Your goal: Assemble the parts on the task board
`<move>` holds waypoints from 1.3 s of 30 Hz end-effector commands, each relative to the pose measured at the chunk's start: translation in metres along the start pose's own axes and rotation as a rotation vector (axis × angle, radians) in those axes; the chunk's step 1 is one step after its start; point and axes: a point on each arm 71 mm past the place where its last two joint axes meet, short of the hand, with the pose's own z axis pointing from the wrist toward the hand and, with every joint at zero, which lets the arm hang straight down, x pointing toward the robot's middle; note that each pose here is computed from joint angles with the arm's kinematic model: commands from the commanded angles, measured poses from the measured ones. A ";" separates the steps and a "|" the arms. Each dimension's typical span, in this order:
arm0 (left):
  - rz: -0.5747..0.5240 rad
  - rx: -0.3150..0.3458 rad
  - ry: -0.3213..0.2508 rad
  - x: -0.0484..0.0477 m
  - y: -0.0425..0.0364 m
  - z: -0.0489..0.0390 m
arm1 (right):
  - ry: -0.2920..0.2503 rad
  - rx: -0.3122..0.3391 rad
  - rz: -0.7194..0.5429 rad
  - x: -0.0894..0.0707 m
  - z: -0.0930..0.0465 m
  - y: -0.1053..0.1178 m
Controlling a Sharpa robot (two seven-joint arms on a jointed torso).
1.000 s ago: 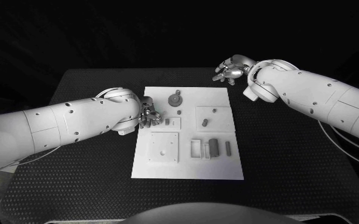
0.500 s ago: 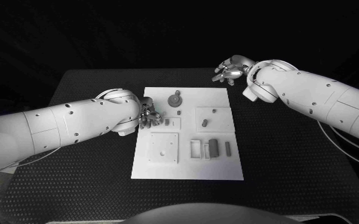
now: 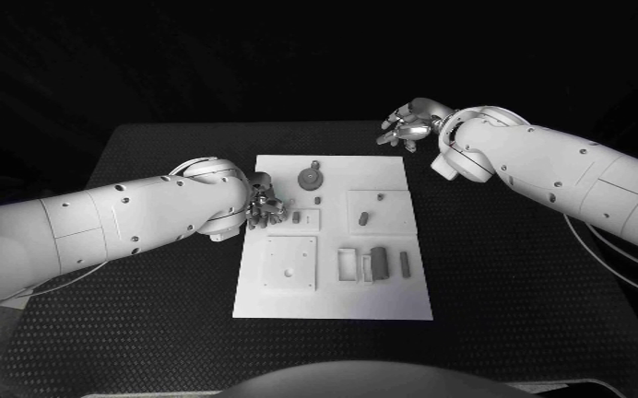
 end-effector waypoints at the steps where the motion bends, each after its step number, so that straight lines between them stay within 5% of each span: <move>1: 0.016 -0.001 0.026 0.0033 0.0011 0.0008 | 0.013 -0.006 -0.009 0.001 0.000 0.001; 20: 0.041 -0.017 0.059 0.0038 0.0043 0.0026 | 0.014 -0.006 -0.009 0.002 0.000 0.001; 39: 0.068 -0.016 0.075 0.0052 -0.0013 0.0044 | 0.014 -0.007 -0.009 0.002 0.000 0.002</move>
